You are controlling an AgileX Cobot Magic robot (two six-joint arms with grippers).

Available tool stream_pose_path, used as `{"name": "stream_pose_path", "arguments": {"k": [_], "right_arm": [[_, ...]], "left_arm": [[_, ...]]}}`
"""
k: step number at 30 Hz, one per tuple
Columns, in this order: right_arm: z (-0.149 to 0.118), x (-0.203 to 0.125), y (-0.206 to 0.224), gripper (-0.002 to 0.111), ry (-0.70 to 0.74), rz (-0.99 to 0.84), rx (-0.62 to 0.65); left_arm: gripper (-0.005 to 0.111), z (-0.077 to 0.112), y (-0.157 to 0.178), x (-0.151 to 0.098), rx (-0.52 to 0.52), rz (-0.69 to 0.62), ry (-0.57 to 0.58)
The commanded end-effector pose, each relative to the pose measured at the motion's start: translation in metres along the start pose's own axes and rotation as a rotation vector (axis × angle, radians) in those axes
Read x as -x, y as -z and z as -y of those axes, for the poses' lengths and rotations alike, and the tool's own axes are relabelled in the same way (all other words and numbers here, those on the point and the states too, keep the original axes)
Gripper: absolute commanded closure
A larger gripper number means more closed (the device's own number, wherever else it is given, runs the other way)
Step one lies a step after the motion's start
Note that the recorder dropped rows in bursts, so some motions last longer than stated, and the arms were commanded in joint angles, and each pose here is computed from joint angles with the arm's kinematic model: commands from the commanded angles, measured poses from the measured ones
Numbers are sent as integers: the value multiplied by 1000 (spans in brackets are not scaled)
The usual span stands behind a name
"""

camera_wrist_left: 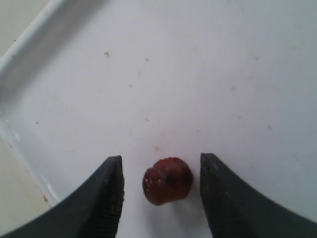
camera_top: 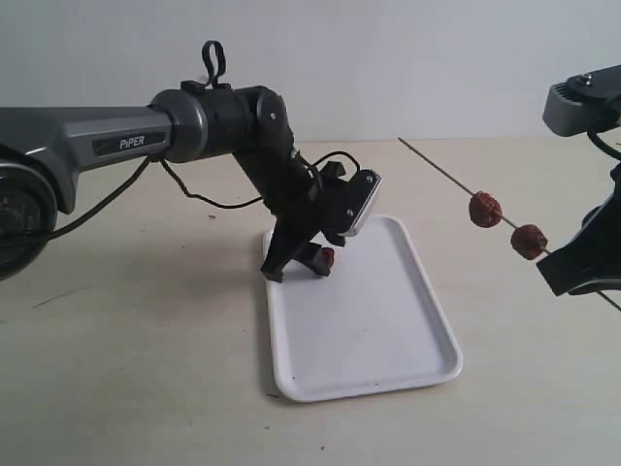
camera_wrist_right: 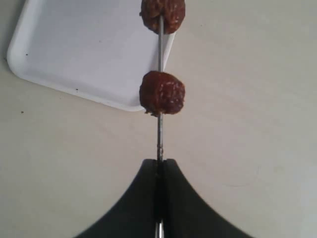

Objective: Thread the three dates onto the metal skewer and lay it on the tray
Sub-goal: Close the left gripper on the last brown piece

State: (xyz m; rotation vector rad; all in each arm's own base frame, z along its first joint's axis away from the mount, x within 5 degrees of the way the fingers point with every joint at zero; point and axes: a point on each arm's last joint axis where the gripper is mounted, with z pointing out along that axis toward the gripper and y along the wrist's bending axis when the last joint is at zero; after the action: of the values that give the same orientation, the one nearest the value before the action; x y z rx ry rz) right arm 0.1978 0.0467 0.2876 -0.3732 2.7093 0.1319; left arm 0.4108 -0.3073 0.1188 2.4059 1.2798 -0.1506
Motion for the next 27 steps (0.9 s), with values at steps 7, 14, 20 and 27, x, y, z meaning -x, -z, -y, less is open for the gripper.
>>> {"name": "stream_pose_path", "arguments": {"k": [7, 14, 20, 27], "right_arm": [[0, 0, 2, 108, 16, 10, -9], [0, 0, 2, 108, 15, 8, -7], [0, -1, 2, 108, 15, 4, -7], [0, -1, 2, 108, 15, 4, -7]], "left_arm": [[58, 3, 4, -7, -40, 4, 22], [63, 2, 4, -4, -32, 40, 49], [70, 2, 4, -4, -33, 38, 89], [89, 2, 4, -5, -31, 28, 82]]}}
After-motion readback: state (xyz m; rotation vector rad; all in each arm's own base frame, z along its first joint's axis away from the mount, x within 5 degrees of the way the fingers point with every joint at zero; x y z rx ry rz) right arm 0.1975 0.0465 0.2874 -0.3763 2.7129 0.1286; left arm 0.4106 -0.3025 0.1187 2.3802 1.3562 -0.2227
